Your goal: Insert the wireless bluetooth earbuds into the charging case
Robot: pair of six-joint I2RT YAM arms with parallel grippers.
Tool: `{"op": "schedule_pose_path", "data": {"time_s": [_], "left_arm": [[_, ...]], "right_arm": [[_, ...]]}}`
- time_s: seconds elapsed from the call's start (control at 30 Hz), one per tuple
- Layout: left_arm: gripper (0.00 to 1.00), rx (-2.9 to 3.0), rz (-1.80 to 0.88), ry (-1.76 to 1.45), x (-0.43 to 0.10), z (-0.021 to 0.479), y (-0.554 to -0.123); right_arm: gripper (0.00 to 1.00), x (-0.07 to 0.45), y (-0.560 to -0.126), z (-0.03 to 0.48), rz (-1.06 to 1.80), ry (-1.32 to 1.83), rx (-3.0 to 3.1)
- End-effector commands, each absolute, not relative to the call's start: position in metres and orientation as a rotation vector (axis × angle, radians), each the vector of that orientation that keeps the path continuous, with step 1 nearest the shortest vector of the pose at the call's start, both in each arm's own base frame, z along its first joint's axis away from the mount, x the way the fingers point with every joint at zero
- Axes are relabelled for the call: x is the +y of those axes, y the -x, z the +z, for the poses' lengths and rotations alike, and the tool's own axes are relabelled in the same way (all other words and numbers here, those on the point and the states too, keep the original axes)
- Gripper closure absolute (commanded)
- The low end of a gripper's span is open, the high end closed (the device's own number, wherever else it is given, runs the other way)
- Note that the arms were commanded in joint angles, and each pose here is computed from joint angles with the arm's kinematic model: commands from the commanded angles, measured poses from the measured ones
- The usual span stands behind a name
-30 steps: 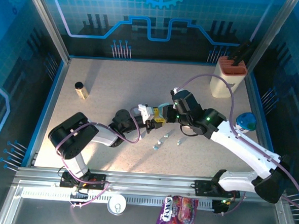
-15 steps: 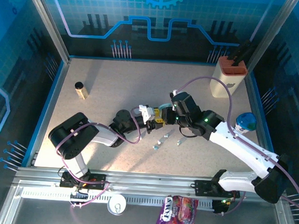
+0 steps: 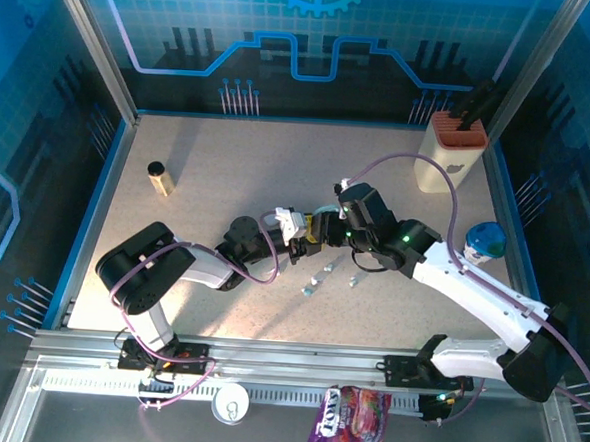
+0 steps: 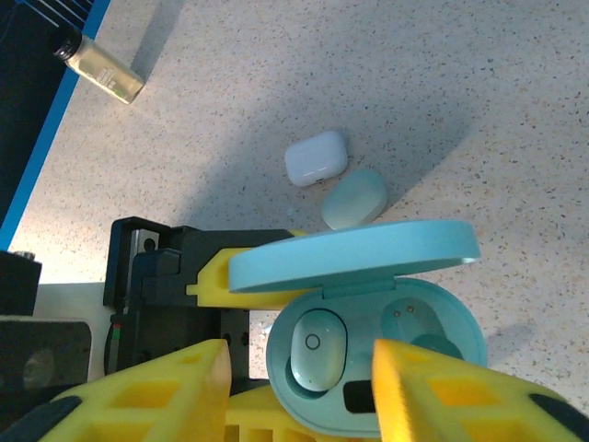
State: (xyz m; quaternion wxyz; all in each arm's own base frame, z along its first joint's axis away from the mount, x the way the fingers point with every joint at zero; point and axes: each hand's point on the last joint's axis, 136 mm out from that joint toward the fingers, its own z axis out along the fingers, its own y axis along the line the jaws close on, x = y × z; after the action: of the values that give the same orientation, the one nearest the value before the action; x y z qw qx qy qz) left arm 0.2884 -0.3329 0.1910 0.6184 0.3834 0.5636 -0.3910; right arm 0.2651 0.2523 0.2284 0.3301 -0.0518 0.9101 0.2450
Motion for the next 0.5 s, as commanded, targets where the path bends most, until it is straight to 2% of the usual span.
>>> {"op": "schedule_pose_path", "data": {"time_s": [0.0,0.27,0.47], "left_arm": [[0.78,1.205,-0.874,-0.866,-0.334,0.218,-0.289],[0.79,1.224,-0.867,-0.824,-0.322,0.217,-0.295],[0.79,1.239,-0.822,-0.772,-0.298,0.221,-0.303]], "right_arm": [[0.53,0.238,-0.263,0.240,0.631,0.096,2.347],[0.49,0.209,-0.249,0.255,0.625,0.029,2.267],[0.48,0.186,-0.227,0.220,0.636,-0.088,2.345]]}}
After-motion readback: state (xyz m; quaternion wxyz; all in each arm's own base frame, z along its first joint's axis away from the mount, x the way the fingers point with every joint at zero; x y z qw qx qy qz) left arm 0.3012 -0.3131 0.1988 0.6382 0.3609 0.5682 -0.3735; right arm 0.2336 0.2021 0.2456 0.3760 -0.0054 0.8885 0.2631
